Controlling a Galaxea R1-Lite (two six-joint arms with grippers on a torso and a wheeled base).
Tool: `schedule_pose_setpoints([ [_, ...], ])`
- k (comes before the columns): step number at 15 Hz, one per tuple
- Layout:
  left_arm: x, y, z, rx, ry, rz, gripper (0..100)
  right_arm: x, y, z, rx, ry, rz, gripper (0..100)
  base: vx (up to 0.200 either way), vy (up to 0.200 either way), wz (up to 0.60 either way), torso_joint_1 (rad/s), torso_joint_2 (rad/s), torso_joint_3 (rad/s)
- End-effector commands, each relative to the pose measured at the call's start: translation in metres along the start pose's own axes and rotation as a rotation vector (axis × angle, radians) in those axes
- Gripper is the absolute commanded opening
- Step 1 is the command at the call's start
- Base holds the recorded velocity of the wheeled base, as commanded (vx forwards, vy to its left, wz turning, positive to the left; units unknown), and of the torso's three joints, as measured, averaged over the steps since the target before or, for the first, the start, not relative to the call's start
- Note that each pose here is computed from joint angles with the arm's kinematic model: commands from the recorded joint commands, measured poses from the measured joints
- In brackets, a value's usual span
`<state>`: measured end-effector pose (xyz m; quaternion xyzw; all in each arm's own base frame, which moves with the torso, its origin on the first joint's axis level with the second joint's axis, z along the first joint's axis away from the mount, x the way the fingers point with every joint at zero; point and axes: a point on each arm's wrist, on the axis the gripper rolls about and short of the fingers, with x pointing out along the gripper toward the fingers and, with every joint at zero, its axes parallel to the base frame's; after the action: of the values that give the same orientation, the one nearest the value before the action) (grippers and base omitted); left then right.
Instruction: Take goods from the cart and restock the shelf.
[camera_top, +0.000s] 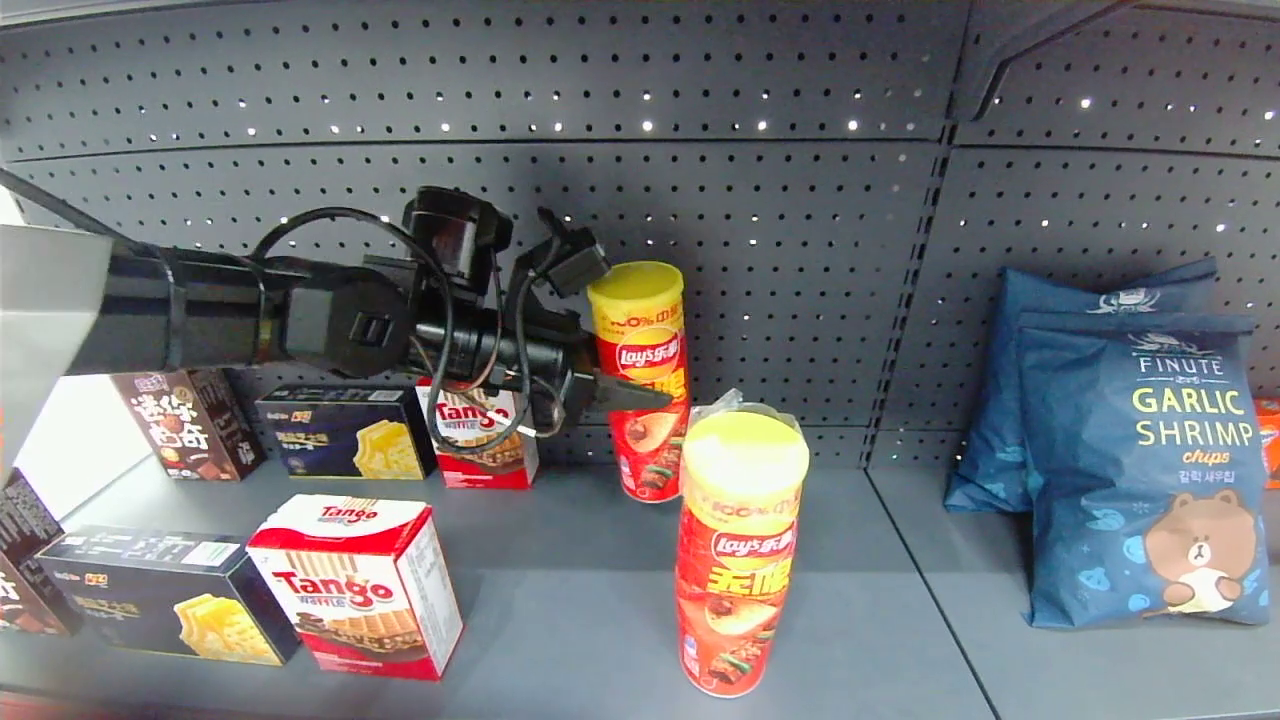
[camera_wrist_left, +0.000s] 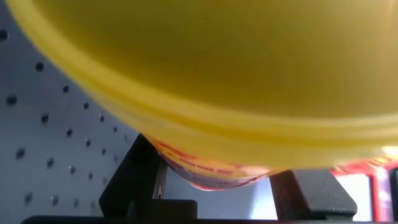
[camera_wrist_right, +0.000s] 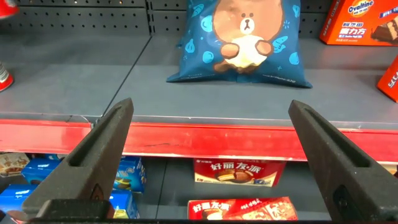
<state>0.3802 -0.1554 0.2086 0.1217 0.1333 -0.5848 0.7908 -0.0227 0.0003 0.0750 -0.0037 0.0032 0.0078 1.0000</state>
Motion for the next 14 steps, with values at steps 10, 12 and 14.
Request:
schedule_pose_setpoints([
  [10, 0.025, 0.017, -0.015, 0.091, 0.027, 0.006, 0, 0.000, 0.000, 0.000, 0.000, 0.001, 0.000, 100, 0.000, 0.000, 0.00, 0.000, 0.00, 0.000],
  [12, 0.027, 0.018, -0.016, 0.089, 0.027, 0.003, 0, 0.000, 0.000, 0.000, 0.000, 0.001, 0.000, 100, 0.000, 0.000, 0.00, 0.000, 0.00, 0.000],
  [14, 0.030, 0.017, -0.016, 0.090, 0.028, -0.004, 0, 0.000, 0.000, 0.000, 0.000, 0.001, 0.000, 100, 0.000, 0.000, 0.00, 0.000, 0.00, 0.000],
])
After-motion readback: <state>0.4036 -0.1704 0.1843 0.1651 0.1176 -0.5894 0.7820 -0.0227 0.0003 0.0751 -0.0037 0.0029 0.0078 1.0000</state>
